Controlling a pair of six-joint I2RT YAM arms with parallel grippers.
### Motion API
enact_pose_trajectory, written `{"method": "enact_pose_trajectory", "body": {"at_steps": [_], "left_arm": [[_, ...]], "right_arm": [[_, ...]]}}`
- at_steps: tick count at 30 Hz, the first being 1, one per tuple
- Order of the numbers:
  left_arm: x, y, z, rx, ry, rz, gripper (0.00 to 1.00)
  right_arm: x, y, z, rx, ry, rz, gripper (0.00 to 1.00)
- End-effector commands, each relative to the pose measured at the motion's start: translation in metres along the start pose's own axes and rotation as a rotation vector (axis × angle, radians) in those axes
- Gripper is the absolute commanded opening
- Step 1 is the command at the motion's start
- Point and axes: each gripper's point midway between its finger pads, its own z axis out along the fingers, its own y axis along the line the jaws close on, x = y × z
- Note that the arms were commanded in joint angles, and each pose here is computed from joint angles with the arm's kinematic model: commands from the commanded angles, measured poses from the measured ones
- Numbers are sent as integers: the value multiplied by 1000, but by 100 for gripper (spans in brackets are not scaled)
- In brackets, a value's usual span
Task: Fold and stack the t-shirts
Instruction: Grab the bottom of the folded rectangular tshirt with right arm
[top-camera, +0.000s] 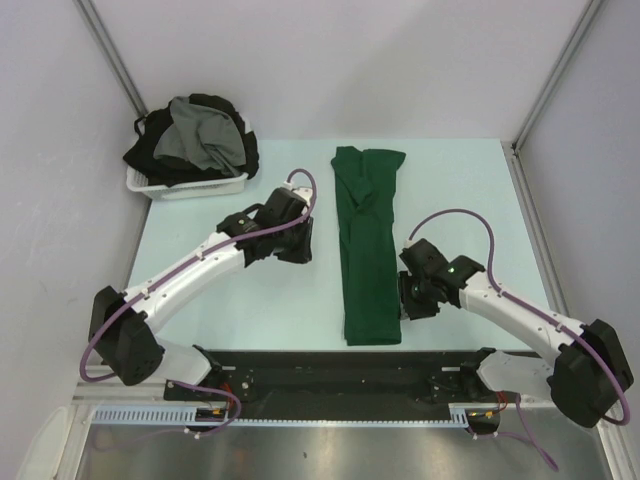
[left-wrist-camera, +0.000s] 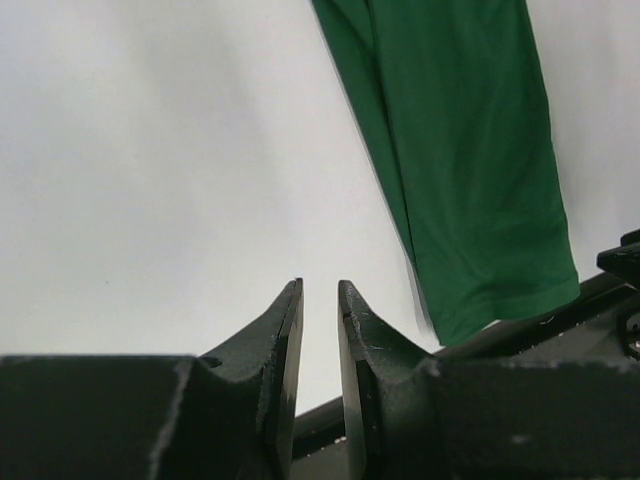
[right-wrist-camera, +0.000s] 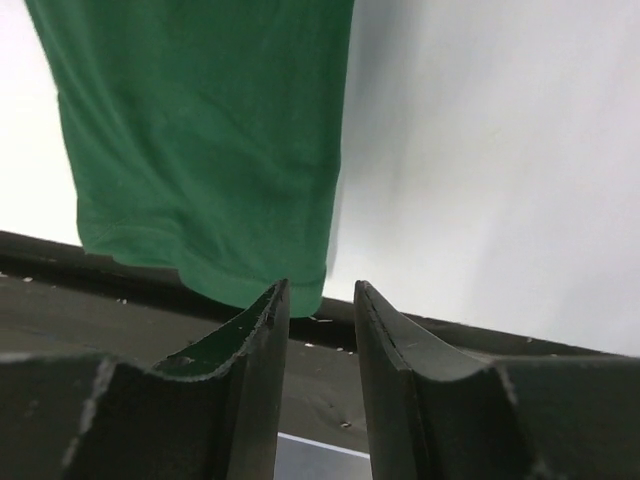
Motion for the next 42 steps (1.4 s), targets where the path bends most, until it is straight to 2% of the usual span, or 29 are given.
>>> {"method": "enact_pose_trajectory", "body": {"at_steps": [1,11,30,39,42], "left_arm": [[7,-11,-10,34,-13,-23,25],[11,-31,-21,67,-15,15,25],[30,-37,-35,68,23,73,26],[36,-35,-36,59,38,88,25],[39,-33,-36,55,45,92,26]], "right_arm": [[7,8,-4,-50,-19,91,38],[25,14,4,-55,-45,125,41],[40,13,40,-38,-81,136,44],[43,16,54,-31,-71,123,44],[44,16,57,-29,-70,121,40]]}}
